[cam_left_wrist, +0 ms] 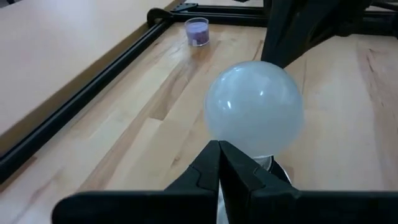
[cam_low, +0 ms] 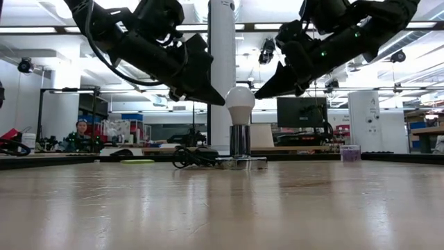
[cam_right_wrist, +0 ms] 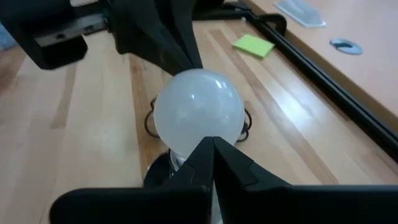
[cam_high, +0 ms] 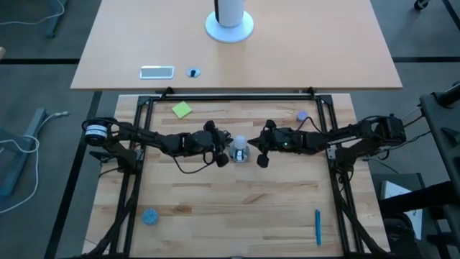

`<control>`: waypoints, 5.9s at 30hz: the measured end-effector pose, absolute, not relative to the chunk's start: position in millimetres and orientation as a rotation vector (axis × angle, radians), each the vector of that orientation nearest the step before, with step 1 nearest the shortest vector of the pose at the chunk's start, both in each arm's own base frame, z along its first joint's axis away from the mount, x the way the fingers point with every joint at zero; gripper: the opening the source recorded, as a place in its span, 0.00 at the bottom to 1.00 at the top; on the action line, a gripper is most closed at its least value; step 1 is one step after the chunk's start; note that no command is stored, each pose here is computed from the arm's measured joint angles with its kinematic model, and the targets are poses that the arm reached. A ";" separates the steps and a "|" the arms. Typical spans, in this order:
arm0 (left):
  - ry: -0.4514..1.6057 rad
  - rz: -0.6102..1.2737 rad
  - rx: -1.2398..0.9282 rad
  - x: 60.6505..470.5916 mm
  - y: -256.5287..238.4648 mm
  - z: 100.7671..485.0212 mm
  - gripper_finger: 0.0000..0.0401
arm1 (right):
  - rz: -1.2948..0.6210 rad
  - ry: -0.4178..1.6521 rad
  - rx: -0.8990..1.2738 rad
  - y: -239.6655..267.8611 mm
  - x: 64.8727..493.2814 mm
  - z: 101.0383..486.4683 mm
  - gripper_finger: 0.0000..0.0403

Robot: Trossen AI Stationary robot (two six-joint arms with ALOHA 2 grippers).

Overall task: Screw lightbulb
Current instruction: Insert the white lightbulb into the silver lamp

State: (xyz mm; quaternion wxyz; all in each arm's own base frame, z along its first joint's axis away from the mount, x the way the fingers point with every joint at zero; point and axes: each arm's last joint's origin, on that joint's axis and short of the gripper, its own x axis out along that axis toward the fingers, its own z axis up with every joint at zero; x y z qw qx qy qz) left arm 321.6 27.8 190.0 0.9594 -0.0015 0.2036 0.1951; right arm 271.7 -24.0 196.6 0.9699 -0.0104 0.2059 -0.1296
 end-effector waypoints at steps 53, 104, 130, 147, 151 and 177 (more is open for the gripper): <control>0.411 0.269 -0.036 318.8 24.3 197.1 0.00 | -0.305 0.440 -0.034 -27.7 270.1 194.1 0.00; 0.436 0.256 -0.051 317.2 21.4 195.9 0.00 | -0.319 0.482 -0.039 -32.0 270.0 188.1 0.00; 0.459 0.258 -0.028 316.6 22.5 193.6 0.00 | -0.290 0.503 -0.038 -30.1 270.9 184.2 0.00; 0.433 0.378 -0.005 317.9 29.1 193.1 0.00 | -0.157 0.443 -0.012 -25.9 276.8 185.9 0.00; 0.479 0.377 -0.018 315.7 28.3 189.2 0.00 | -0.171 0.465 -0.010 -26.2 275.8 184.0 0.00; 0.459 0.280 -0.033 316.7 27.5 192.8 0.00 | -0.249 0.421 -0.063 -33.8 277.3 188.5 0.00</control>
